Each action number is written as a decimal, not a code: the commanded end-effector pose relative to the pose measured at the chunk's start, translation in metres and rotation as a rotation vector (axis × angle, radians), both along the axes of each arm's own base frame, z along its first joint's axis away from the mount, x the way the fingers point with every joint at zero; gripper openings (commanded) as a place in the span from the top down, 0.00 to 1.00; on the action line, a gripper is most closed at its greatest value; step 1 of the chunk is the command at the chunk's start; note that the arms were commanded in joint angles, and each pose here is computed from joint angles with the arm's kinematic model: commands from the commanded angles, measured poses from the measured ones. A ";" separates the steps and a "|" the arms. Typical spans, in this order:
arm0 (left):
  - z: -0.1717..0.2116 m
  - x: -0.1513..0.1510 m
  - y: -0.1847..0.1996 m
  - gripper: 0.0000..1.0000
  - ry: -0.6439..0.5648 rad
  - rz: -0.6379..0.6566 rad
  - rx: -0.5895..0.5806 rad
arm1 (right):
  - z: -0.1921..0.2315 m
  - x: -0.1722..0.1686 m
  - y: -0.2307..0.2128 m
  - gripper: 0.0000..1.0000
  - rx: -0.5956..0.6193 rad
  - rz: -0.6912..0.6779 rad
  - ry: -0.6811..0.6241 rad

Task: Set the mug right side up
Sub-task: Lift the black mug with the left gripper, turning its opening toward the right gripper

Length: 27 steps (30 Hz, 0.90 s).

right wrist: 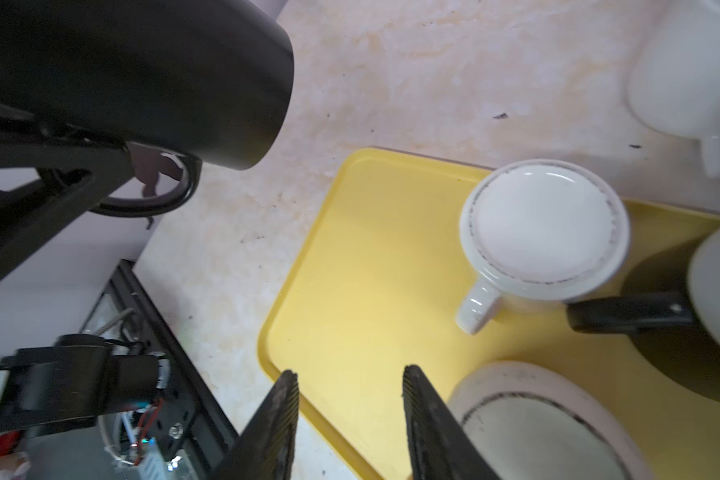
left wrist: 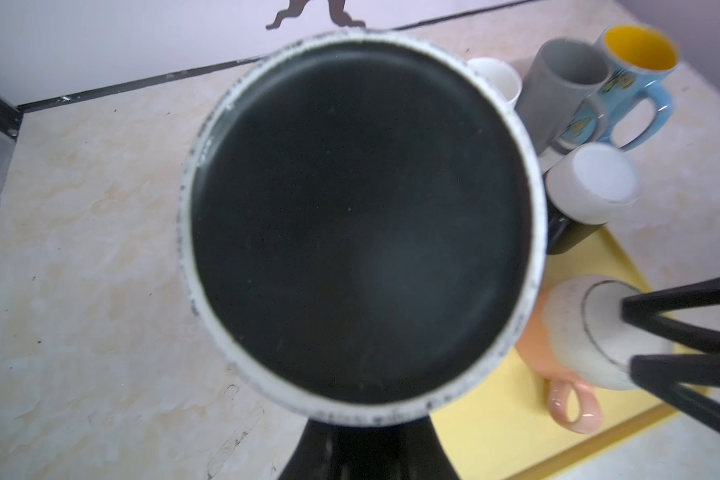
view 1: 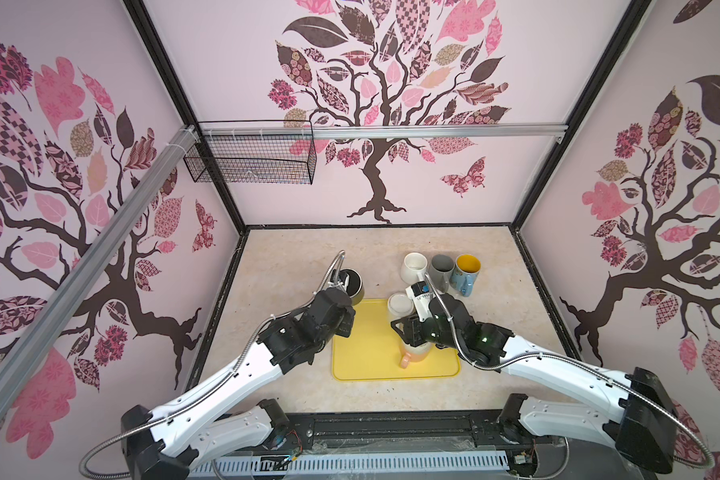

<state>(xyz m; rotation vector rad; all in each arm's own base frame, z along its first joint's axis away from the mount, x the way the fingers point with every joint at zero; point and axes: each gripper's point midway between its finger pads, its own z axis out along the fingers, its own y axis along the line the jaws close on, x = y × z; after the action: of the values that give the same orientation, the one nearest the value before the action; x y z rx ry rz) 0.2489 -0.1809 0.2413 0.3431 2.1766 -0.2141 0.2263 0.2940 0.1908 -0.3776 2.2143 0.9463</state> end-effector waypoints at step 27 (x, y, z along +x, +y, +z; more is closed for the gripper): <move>0.151 -0.051 -0.055 1.00 -0.132 -0.375 -0.954 | 0.125 -0.046 0.036 0.46 0.844 0.289 -0.001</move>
<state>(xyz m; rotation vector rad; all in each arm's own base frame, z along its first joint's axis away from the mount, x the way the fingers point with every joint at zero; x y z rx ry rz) 0.2074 -0.2360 0.3399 0.1893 1.8550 -1.1737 0.1885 0.3379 0.2740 -0.2753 1.7465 1.8222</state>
